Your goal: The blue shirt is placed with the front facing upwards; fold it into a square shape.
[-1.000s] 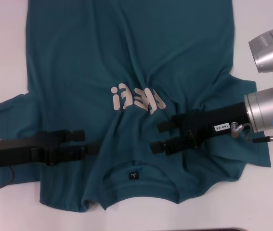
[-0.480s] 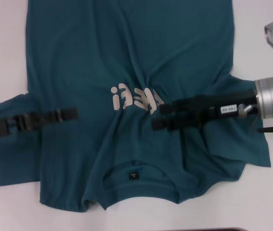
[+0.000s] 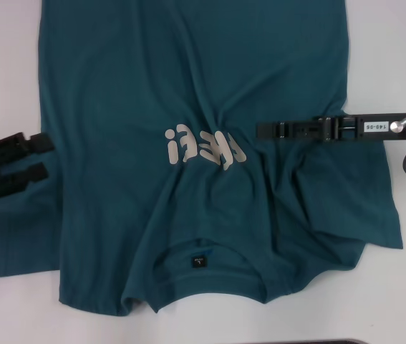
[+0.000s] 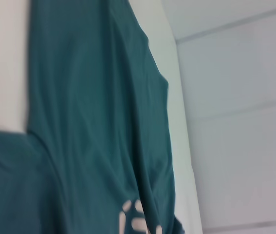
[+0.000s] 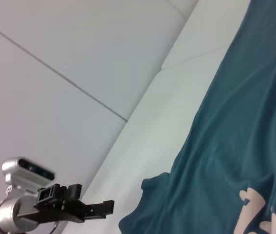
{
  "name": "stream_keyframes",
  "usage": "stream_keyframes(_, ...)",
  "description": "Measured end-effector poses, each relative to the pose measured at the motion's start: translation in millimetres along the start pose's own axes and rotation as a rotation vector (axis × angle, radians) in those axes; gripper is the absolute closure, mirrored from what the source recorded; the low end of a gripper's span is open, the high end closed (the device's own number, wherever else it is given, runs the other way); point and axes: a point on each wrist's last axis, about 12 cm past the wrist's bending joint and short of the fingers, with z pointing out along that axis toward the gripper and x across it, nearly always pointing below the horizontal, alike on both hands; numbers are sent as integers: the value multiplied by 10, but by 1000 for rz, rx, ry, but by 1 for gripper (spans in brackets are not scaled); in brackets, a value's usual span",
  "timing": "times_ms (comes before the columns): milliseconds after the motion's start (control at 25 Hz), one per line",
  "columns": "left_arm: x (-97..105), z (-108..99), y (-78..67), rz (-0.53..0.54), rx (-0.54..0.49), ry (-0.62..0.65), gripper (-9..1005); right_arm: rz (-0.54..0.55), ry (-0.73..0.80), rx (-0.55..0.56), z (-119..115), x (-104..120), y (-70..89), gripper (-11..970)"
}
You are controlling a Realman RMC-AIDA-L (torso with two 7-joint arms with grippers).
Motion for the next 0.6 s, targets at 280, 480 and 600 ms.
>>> stream_keyframes(280,40,-305,122,-66,-34,-129,155,29,-40,11,-106,39,-35,62)
stream_keyframes(480,73,-403,246,-87,-140,-122,155,37,-59,19,-157,40,-50,62)
stream_keyframes(600,100,-416,307,-100,-197,-96,155,48,-62,19,-167,43,-53,62)
